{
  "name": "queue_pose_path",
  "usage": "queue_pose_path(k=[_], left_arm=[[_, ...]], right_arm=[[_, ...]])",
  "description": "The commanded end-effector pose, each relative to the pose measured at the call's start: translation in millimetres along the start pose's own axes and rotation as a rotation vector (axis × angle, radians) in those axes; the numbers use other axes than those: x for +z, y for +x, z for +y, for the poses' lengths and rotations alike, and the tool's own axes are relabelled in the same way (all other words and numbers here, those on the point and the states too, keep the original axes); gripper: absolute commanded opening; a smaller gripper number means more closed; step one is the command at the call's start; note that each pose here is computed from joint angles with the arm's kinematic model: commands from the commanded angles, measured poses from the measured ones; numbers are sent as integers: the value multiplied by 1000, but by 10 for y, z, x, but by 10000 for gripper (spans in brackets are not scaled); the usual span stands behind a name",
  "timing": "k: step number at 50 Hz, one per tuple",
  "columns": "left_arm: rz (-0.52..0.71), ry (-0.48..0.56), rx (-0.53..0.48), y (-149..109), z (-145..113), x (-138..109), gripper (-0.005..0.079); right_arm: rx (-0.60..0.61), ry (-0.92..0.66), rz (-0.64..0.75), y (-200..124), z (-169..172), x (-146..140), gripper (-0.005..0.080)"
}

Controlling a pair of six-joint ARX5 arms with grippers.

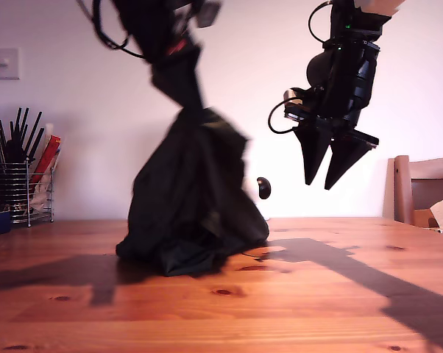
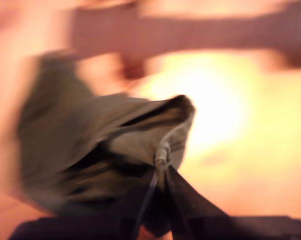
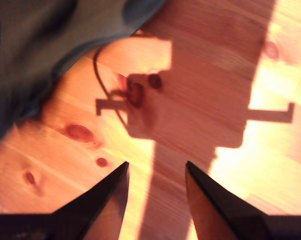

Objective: Fold the underwear in front of you. After folding it, place it to the right side.

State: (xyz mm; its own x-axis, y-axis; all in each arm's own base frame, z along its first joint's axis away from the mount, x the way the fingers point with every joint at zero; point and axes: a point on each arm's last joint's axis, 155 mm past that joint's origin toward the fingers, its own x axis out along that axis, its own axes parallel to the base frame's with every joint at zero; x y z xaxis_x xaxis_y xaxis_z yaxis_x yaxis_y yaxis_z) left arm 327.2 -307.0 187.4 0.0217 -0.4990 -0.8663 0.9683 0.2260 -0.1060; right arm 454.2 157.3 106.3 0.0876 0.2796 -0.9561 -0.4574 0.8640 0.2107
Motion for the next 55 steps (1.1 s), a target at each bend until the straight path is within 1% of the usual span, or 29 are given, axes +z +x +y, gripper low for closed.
queue_pose_path(k=[1, 8, 10, 12, 14, 16, 18, 20, 23, 30, 34, 40, 45, 50, 55], left_arm=[[19, -13, -70, 102, -163, -28, -24], [46, -33, -195, 230, -454, -52, -22], [41, -42, -229, 270, -528, -36, 1], [39, -41, -255, 306, -598, -21, 68], [32, -35, -279, 324, -660, 1, 160], [33, -28, -289, 351, -699, 12, 275], [34, -20, -292, 377, -723, 28, 361], [32, -12, -293, 389, -744, 46, 408], [28, -14, -294, 401, -766, 73, 432], [20, -5, -296, 410, -784, 100, 432], [18, 5, -250, 429, -676, 109, 430], [82, -4, -88, 433, -277, -47, 408], [112, -67, -19, 411, -25, -177, 408], [132, -143, 14, 371, 191, -332, 408], [139, -231, 30, 330, 362, -470, 408]], right_arm=[[12, 4, 16, 71, 13, -24, 320], [12, -2, 6, 75, 25, 3, 320], [12, -2, 6, 75, 25, 3, 320], [12, -1, 6, 75, 23, 4, 320], [12, -1, 6, 75, 23, 4, 320], [12, -1, 6, 75, 23, 4, 320], [12, -1, 5, 75, 23, 5, 320], [12, -1, 3, 75, 22, 11, 320], [10, -3, -3, 75, 19, 26, 320], [7, 13, -20, 74, 11, 69, 320], [22, 14, -32, 75, 43, 99, 320], [53, 6, -43, 82, 136, 132, 320], [57, 3, -60, 95, 194, 188, 321], [57, -13, -83, 113, 257, 262, 327], [56, -28, -101, 151, 303, 325, 381]])
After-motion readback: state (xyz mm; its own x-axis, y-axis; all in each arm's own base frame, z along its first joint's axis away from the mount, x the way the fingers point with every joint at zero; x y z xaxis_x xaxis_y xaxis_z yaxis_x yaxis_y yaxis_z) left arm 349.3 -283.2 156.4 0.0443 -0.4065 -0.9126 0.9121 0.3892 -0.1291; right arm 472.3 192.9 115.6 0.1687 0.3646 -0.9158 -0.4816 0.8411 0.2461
